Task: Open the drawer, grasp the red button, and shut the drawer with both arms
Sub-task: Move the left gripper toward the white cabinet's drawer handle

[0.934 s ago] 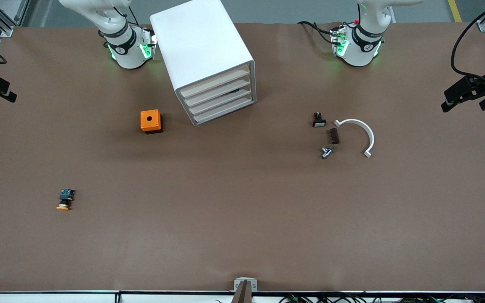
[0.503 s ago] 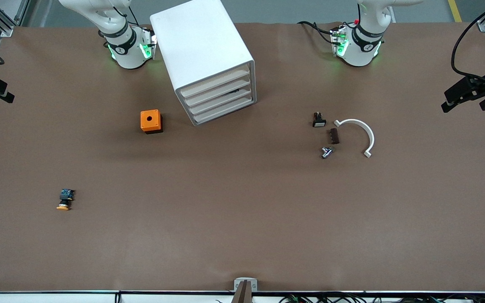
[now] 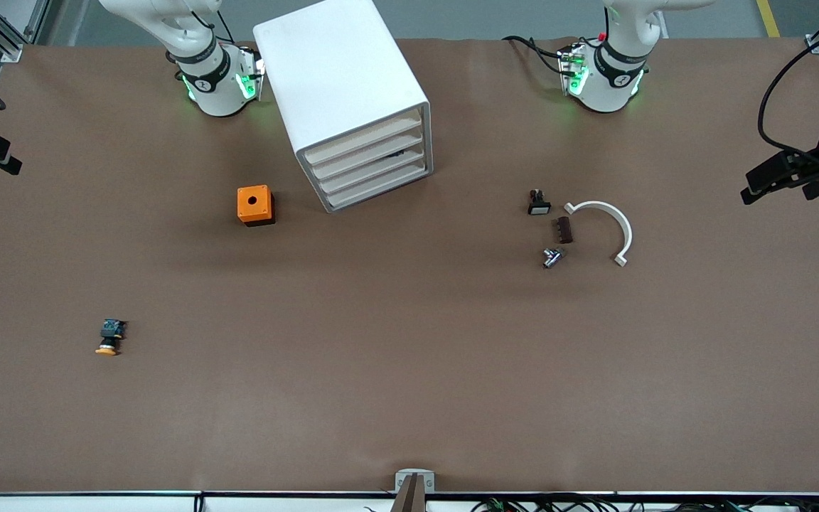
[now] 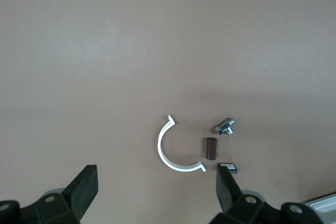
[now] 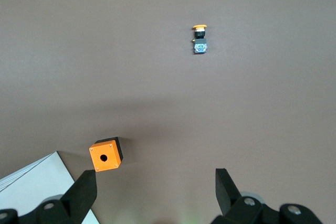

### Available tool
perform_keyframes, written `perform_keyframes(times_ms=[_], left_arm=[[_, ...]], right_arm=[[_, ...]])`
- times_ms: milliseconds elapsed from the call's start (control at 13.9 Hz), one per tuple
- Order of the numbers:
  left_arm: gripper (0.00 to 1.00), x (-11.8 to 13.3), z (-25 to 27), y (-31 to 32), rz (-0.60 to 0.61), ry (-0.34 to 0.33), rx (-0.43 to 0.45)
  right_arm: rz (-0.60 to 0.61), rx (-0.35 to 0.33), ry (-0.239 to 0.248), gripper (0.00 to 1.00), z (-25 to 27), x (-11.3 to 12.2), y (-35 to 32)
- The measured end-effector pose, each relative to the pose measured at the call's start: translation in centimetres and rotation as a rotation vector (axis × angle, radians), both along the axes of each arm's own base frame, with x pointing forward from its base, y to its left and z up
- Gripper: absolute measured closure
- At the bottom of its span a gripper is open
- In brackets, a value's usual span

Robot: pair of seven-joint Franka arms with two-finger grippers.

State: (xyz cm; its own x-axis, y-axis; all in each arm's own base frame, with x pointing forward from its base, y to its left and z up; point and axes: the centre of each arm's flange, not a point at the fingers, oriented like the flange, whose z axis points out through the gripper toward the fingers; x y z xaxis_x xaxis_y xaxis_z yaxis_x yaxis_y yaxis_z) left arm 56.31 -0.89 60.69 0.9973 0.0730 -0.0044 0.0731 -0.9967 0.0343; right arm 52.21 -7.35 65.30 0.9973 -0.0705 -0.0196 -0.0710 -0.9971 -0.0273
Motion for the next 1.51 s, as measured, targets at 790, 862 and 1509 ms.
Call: perform_keyframes(times_ms=[790, 862, 1509], left_arm=[[0.00, 2.8, -15.8, -17.4, 0.123, 0.267, 0.070], [0.00, 2.6, -17.2, -19.7, 0.154, 0.285, 0.090], [0.00, 3.3, -27.1, -30.3, 0.584, 0.533, 0.052]], right_arm=[[0.001, 0.003, 0.020, 0.00, -0.3, -0.2, 0.1], [0.001, 0.003, 0.021, 0.00, -0.3, -0.2, 0.1], [0.001, 0.003, 0.022, 0.00, -0.4, -0.2, 0.1]])
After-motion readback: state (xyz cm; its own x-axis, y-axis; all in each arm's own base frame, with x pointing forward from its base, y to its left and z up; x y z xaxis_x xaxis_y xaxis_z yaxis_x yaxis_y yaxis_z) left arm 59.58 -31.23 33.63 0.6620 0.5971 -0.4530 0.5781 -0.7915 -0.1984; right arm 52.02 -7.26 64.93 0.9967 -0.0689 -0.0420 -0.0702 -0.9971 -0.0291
